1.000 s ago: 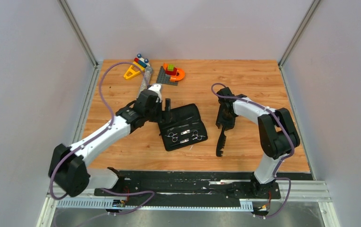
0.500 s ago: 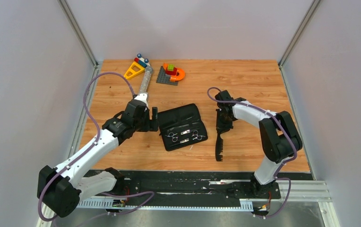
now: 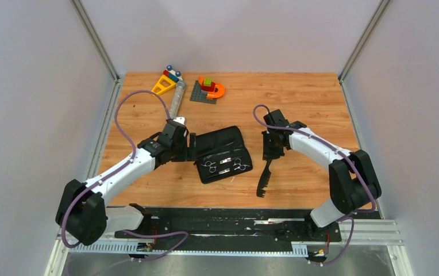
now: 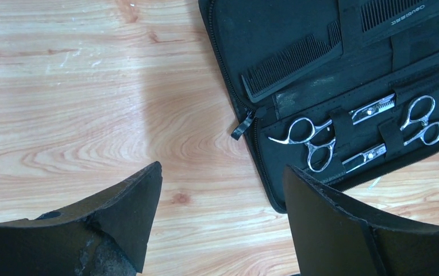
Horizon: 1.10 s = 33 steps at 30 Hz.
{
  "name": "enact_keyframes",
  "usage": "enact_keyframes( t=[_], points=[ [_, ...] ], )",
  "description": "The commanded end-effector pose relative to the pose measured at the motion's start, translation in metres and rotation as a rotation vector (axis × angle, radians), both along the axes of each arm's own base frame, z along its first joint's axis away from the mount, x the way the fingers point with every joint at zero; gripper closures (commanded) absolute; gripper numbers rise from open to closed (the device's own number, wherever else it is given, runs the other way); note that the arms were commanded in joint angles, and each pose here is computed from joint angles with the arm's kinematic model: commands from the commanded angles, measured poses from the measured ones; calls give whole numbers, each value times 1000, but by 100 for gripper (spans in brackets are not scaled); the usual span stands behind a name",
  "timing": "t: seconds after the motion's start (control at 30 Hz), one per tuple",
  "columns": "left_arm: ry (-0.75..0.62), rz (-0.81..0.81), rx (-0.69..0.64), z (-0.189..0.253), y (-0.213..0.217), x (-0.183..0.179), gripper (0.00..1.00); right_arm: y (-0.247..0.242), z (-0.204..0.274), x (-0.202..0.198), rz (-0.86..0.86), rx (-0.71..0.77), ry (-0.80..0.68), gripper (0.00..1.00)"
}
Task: Sort the hair-cutting tools
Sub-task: Move the hairdressing tool bag to the center of the board.
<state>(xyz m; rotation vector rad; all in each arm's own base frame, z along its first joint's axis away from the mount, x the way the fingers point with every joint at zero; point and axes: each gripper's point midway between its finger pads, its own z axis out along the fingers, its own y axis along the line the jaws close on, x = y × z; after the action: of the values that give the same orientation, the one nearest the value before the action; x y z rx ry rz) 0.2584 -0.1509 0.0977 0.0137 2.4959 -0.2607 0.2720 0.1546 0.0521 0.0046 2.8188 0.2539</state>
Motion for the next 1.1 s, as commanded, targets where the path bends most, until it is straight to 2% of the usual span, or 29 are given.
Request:
enact_keyframes(
  t=[0.0, 0.13, 0.23, 0.4, 0.57, 0.73, 0.87, 1.07],
  points=[
    [3, 33, -39, -7, -9, 11, 18, 2, 17, 6, -54, 29, -68, 80],
    [42, 40, -39, -28, -16, 18, 27, 8, 21, 12, -66, 60, -85, 57],
    [87, 42, -39, -47, -22, 22, 40, 6, 24, 12, -87, 64, -102, 52],
    [151, 29, -40, -70, -32, 26, 53, -2, 25, 8, -118, 47, -130, 51],
    [191, 34, -75, -84, -47, 35, 65, 20, 31, 3, -44, 174, -132, 52],
    [225, 41, -140, -92, -70, 50, 71, 40, 29, 14, 22, 225, -134, 51],
    [231, 44, -193, -92, -89, 68, 73, 45, 10, 32, 17, 181, -95, 54],
    [221, 34, -225, -90, -109, 95, 73, 35, -22, 64, -58, 85, -63, 64]
  ],
)
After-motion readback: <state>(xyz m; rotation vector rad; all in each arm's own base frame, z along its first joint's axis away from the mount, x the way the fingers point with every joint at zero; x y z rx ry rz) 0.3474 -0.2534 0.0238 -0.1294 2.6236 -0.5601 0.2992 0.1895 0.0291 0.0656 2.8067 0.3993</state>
